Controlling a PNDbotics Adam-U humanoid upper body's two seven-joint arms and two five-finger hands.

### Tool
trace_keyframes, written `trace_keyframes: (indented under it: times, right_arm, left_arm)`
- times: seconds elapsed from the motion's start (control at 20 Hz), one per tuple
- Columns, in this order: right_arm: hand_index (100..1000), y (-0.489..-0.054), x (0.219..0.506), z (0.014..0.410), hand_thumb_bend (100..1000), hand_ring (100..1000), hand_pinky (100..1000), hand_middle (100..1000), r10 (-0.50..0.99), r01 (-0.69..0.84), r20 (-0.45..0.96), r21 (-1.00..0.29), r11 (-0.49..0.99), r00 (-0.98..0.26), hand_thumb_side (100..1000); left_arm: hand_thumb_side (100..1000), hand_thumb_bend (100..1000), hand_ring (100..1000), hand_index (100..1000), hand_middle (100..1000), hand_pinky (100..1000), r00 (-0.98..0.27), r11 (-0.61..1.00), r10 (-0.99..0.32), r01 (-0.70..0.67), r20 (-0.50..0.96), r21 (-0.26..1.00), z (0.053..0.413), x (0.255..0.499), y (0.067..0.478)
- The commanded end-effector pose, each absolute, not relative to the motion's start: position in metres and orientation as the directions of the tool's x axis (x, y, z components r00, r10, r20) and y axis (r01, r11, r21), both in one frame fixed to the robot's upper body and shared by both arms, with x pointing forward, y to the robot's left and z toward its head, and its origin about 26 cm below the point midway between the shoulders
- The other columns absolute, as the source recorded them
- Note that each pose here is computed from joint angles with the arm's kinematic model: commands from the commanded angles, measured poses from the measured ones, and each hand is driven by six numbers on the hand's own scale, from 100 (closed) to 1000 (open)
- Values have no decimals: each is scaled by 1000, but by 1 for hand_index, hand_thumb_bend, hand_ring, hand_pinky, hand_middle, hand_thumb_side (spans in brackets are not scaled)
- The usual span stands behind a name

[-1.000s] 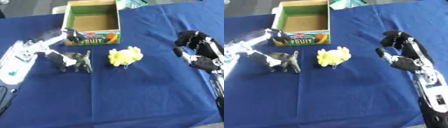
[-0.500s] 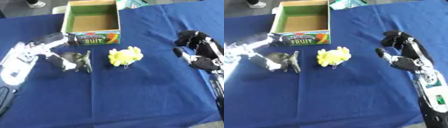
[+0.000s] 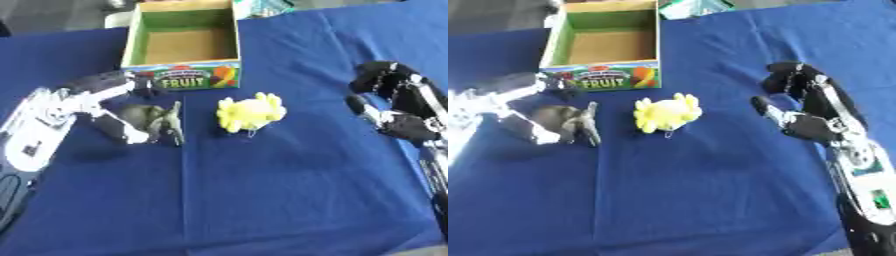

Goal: Pick up objects on the table and place them in the box.

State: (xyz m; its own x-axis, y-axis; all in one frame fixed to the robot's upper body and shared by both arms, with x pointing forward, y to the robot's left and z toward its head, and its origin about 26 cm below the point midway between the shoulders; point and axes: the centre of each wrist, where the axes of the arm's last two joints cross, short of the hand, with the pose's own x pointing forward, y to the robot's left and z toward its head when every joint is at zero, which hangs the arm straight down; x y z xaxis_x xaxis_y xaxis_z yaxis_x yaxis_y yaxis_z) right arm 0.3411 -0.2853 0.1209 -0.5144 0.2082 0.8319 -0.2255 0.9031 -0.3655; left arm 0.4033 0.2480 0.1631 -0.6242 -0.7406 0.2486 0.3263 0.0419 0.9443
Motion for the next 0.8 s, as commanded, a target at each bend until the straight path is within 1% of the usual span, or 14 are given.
trace_keyframes:
  times: [0.05,0.1,0.75,0.8]
  right_arm:
    - [761,-288,340,130,457,690,719,576,219,-219,815,-386,896,-537,235]
    - [761,-288,340,129,457,690,719,576,219,-219,815,-386,896,-537,234]
    - [761,-288,340,129,460,690,719,576,218,-223,815,-386,895,-537,234]
    - [761,-288,340,129,461,690,720,576,218,-223,815,-386,895,-537,235]
  left_arm:
    - [326,442,757,878,756,803,-623,27,-751,299,217,954,171,405,251]
    - [329,430,757,878,756,802,-621,26,-754,297,214,954,170,405,251]
    - [327,405,749,871,742,792,-604,-5,-776,290,180,957,156,410,244]
    - [328,402,743,867,726,789,-603,-6,-777,291,178,957,155,411,244]
